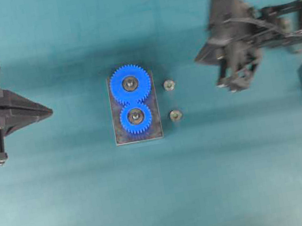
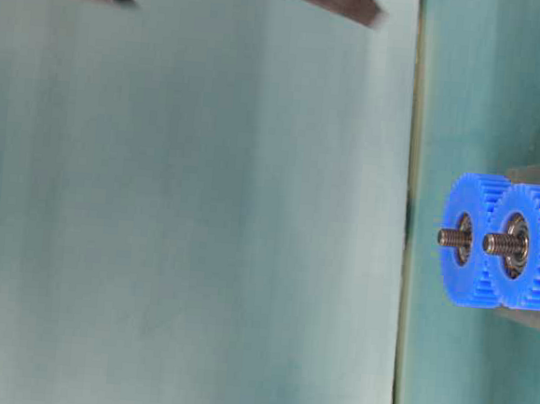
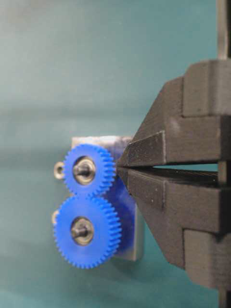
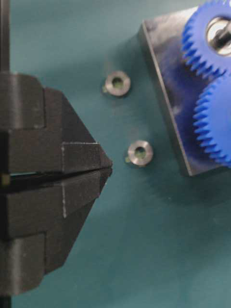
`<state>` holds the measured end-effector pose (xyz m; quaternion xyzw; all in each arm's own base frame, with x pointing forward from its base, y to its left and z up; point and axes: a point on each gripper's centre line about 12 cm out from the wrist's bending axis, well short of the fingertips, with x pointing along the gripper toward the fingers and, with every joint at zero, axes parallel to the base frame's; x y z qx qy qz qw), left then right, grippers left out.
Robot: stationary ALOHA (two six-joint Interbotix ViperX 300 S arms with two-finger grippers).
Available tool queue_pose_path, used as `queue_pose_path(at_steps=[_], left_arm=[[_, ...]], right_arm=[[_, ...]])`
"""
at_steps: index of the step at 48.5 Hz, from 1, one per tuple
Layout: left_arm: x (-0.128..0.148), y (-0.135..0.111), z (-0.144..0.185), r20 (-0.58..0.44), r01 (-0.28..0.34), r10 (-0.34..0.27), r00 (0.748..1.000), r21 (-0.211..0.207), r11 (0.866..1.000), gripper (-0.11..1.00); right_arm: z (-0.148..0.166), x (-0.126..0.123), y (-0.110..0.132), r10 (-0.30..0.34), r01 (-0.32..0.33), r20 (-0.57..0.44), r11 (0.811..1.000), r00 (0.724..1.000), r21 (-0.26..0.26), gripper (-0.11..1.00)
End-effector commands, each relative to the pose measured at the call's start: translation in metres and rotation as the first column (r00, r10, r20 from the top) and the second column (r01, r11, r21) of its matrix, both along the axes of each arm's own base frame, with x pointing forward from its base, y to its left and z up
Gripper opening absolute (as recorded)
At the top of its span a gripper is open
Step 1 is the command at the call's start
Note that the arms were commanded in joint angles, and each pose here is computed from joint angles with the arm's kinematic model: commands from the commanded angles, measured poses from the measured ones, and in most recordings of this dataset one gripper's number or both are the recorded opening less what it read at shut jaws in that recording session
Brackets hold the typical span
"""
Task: Insert the washer onto the shaft.
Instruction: 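Move the right gripper toward the upper silver washer beside the gears, then lower the right gripper and grasp the upper silver washer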
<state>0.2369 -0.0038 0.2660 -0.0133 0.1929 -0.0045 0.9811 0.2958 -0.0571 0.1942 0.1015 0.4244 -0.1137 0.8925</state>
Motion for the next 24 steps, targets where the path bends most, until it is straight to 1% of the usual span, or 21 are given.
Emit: queue_pose_path(at_steps=[1, 7, 10, 12, 16, 21, 24], left_arm=[[0.003, -0.001, 0.012, 0.032, 0.006, -0.006, 0.999, 0.0, 1.0, 0.0], [0.002, -0.004, 0.018, 0.049, 0.017, -0.017, 0.999, -0.004, 1.0, 0.0], [0.002, -0.006, 0.019, 0.054, 0.022, -0.022, 0.998, -0.004, 1.0, 0.0], [0.003, -0.006, 0.02, 0.055, 0.024, -0.024, 0.998, -0.002, 1.0, 0.0], [0.003, -0.006, 0.021, 0.06, 0.024, -0.024, 0.998, -0.002, 1.0, 0.0], [0.003, -0.006, 0.021, 0.058, 0.024, -0.024, 0.998, -0.001, 1.0, 0.0], [0.002, -0.006, 0.02, 0.057, 0.024, -0.024, 0.998, -0.002, 1.0, 0.0]], right_arm=[[-0.005, 0.013, -0.004, -0.004, 0.004, -0.012, 1.0, 1.0, 0.002, 0.02], [-0.024, 0.026, -0.006, -0.003, 0.003, -0.027, 1.0, 1.0, 0.003, 0.02], [-0.032, 0.031, -0.007, -0.001, 0.001, -0.017, 1.0, 1.0, -0.001, 0.06], [-0.036, 0.034, -0.008, 0.003, -0.003, -0.011, 1.0, 1.0, -0.007, 0.12], [-0.043, 0.04, -0.009, 0.008, -0.008, -0.008, 1.0, 1.0, -0.011, 0.3], [-0.055, 0.045, -0.01, 0.009, -0.009, -0.046, 1.0, 0.999, -0.002, 0.61], [-0.059, 0.049, -0.009, 0.019, -0.02, -0.062, 1.0, 0.998, -0.004, 0.77]])
